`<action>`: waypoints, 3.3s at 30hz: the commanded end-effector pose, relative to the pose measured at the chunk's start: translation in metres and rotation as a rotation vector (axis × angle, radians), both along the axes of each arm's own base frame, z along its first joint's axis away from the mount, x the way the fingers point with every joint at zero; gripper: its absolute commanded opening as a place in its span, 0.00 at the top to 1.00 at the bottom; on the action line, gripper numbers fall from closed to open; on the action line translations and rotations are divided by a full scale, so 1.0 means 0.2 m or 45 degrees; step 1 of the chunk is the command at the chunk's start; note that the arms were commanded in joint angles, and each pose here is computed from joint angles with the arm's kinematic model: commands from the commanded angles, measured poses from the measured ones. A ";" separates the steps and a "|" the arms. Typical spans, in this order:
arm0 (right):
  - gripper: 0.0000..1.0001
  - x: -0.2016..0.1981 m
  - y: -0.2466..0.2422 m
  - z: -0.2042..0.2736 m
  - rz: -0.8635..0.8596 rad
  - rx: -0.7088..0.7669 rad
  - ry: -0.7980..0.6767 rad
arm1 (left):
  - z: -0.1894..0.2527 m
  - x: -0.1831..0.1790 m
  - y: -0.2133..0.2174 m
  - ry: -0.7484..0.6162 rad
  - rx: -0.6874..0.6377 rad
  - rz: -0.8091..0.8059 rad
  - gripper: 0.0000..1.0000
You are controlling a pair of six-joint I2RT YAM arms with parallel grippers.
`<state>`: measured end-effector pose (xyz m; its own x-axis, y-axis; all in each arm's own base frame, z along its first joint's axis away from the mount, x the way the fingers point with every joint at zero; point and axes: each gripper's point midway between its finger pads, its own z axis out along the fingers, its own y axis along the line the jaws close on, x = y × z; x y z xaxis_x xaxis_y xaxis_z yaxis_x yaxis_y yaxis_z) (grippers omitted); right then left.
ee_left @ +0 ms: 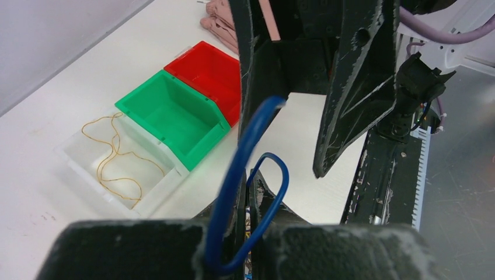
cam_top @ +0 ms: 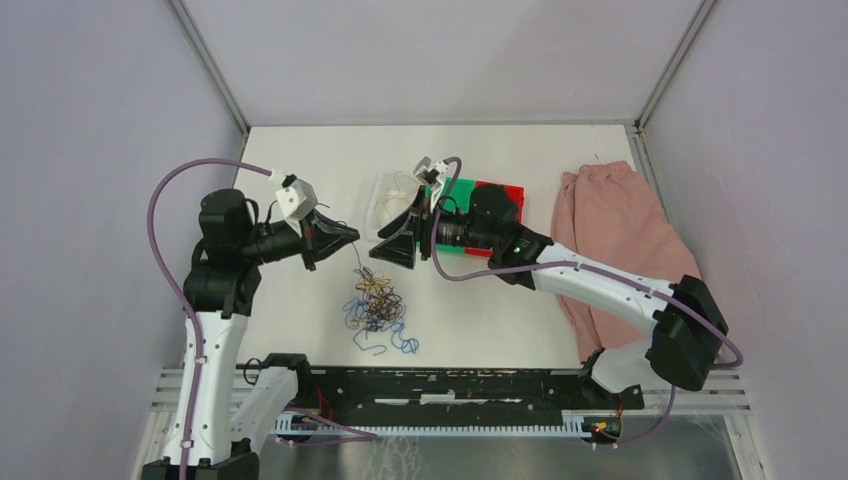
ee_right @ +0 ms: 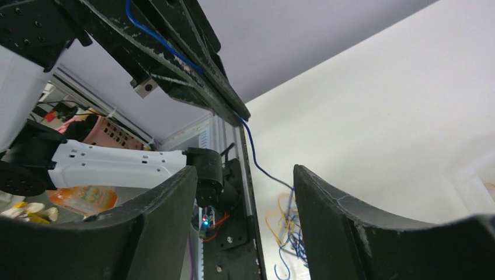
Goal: Untangle the cables
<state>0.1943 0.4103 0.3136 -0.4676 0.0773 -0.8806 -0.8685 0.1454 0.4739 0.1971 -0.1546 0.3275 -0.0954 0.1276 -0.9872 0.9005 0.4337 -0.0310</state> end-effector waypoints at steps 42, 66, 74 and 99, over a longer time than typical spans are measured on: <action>0.47 0.12 0.27 -0.49 -0.133 -0.230 0.353 | 1.23 0.06 -0.03 -0.587 -0.327 0.037 0.97; 0.38 0.22 0.07 -0.19 -0.256 -0.016 0.452 | 1.69 0.08 0.08 -1.005 -0.360 0.251 0.97; 0.27 0.09 0.09 0.15 -0.080 -0.003 0.133 | 1.54 0.07 0.05 -0.948 -0.318 0.194 0.97; 0.40 0.17 0.22 -0.12 -0.247 -0.221 0.055 | 1.72 -0.02 0.06 -0.927 -0.443 0.199 0.97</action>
<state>0.2186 0.4703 0.2635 -0.5634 -0.0442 -0.8250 -0.7871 0.3321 0.5198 0.2145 -0.1441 0.6554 0.5690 -0.1254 -0.8127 0.6813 0.6254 0.3805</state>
